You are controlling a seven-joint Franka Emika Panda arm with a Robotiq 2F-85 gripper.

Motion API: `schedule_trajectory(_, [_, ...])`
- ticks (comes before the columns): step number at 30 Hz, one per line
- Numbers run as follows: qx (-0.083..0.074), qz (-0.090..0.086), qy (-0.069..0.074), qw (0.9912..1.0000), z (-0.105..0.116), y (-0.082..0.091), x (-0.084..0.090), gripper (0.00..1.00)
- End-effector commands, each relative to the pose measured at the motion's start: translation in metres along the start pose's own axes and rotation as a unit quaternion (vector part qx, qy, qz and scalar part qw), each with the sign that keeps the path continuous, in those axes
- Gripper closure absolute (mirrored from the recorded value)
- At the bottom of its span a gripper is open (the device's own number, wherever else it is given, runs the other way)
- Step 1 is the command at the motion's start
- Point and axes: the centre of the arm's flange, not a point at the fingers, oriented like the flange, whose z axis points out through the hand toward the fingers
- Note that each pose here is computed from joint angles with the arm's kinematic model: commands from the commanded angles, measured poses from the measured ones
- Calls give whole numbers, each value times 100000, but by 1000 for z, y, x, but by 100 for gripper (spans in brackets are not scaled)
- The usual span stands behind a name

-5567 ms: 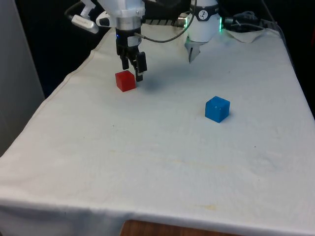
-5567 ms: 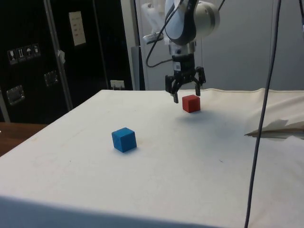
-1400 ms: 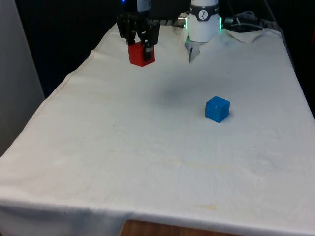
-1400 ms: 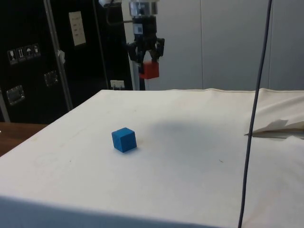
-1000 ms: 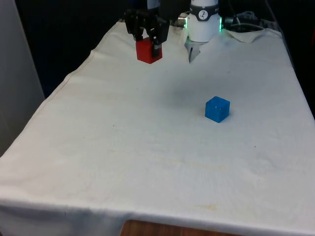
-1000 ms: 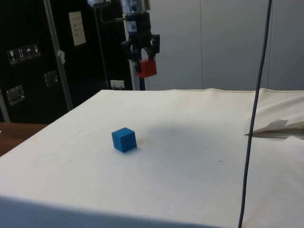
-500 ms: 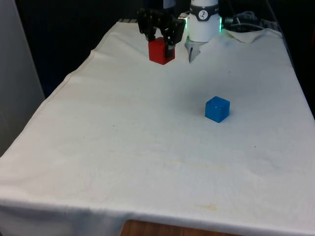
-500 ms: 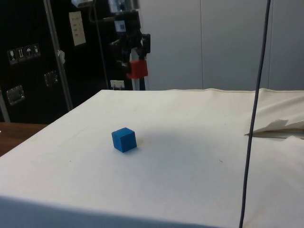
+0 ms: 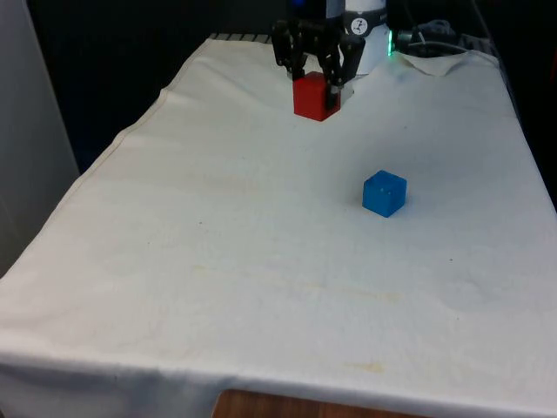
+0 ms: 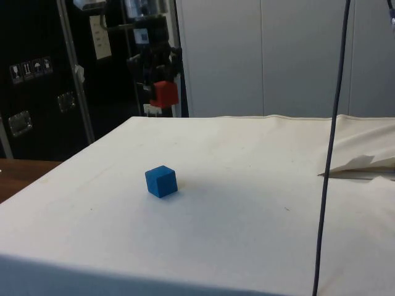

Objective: Stack the two cubes.

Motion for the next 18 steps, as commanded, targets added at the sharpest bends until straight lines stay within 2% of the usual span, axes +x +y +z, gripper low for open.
schedule_trajectory(1, [-55, -67, 265, 100000, 0, -6, 0, 98])
schedule_trajectory(5, [275, -767, 459, 99996, -1, -20, -4, 98])
schedule_trajectory(6, [397, -869, 163, 99995, -1, -18, -4, 98])
schedule_trajectory(15, [1039, -2292, 735, 99966, -3, -51, -18, 98])
schedule_trajectory(17, [1242, -2410, 446, 99962, -3, -49, -18, 98])
schedule_trajectory(18, [1153, -2479, 798, 99959, -4, -57, -21, 98])
